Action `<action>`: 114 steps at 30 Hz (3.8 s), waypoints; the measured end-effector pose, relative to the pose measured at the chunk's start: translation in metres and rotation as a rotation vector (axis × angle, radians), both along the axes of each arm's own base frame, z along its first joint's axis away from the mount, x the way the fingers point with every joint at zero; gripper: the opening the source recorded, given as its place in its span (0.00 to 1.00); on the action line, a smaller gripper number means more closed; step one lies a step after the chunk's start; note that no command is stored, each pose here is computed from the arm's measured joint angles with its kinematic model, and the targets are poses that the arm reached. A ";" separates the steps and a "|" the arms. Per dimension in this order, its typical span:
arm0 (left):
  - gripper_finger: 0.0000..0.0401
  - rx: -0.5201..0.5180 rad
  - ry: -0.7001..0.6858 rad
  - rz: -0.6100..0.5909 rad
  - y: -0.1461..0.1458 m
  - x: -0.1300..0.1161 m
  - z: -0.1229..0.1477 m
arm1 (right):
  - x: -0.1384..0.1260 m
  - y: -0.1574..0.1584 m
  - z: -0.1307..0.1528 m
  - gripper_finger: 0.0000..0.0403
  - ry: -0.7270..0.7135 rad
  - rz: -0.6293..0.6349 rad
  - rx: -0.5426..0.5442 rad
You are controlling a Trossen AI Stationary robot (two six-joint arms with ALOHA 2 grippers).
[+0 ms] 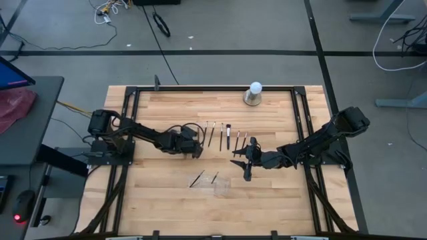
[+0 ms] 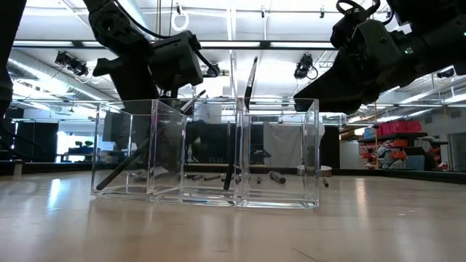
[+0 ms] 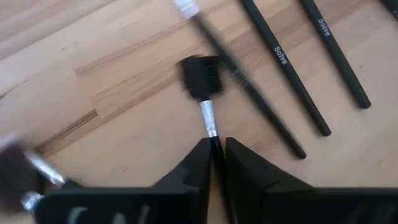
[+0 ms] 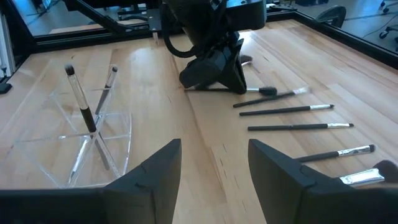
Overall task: Put items in baskets/containers
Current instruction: Put the black brow brush into the transparent organizer
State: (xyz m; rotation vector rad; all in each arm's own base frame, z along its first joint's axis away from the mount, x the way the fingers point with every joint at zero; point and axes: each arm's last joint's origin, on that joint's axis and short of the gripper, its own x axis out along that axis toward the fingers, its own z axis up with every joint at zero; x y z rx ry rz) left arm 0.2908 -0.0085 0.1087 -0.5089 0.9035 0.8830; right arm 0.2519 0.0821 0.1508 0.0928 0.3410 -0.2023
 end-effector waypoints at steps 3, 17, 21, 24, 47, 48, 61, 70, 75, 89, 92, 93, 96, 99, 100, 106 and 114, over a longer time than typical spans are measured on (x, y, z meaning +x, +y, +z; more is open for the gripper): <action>0.04 -0.003 0.012 -0.001 0.000 -0.006 -0.005 | 0.000 0.000 0.000 0.47 0.000 0.000 0.000; 0.03 0.120 0.000 -0.050 -0.018 -0.017 -0.011 | 0.000 0.000 0.000 0.47 0.005 0.000 -0.002; 0.02 0.135 -0.014 -0.071 -0.024 -0.020 -0.004 | 0.000 0.000 -0.001 0.47 0.009 0.000 -0.003; 0.01 0.141 -0.028 -0.099 -0.028 -0.020 0.001 | 0.000 0.000 -0.001 0.47 0.009 0.000 -0.004; 0.00 0.127 -0.272 -0.172 -0.036 -0.050 -0.001 | 0.000 0.000 -0.001 0.47 0.008 -0.002 0.000; 0.00 0.124 -0.303 -0.181 -0.036 -0.053 -0.001 | 0.000 0.000 -0.001 0.47 0.008 -0.001 0.000; 0.27 0.221 -0.370 -0.333 -0.054 -0.074 0.010 | 0.000 0.000 0.000 0.47 -0.005 -0.005 0.009; 0.43 0.265 -0.281 -0.343 -0.059 -0.069 -0.025 | 0.001 0.000 0.001 0.47 -0.017 -0.005 0.013; 0.38 0.302 -0.284 -0.262 -0.057 -0.067 -0.041 | 0.001 0.000 0.002 0.47 -0.020 -0.005 0.014; 0.04 0.249 -0.302 -0.208 -0.051 -0.082 -0.054 | 0.001 0.000 0.002 0.47 -0.021 -0.005 0.014; 0.04 0.257 -0.315 -0.238 -0.052 -0.082 -0.054 | 0.001 0.000 0.002 0.47 -0.019 -0.005 0.013; 0.04 0.263 -0.320 -0.255 -0.053 -0.082 -0.053 | 0.001 0.000 0.001 0.47 -0.018 -0.005 0.013; 0.03 0.291 -0.331 -0.297 -0.055 -0.080 -0.052 | 0.001 0.000 0.001 0.47 -0.016 -0.005 0.012; 0.03 0.311 -0.353 -0.313 -0.056 -0.078 -0.049 | 0.001 0.000 0.001 0.47 -0.016 -0.005 0.012; 0.03 0.316 -0.362 -0.318 -0.056 -0.077 -0.048 | 0.001 0.000 0.001 0.47 -0.016 -0.005 0.012; 0.03 0.335 -0.427 -0.373 -0.060 -0.071 -0.041 | 0.001 0.000 0.001 0.47 -0.016 -0.005 0.012; 0.03 0.399 -0.540 -0.370 -0.062 -0.063 -0.028 | 0.001 0.000 0.001 0.47 -0.017 -0.005 0.012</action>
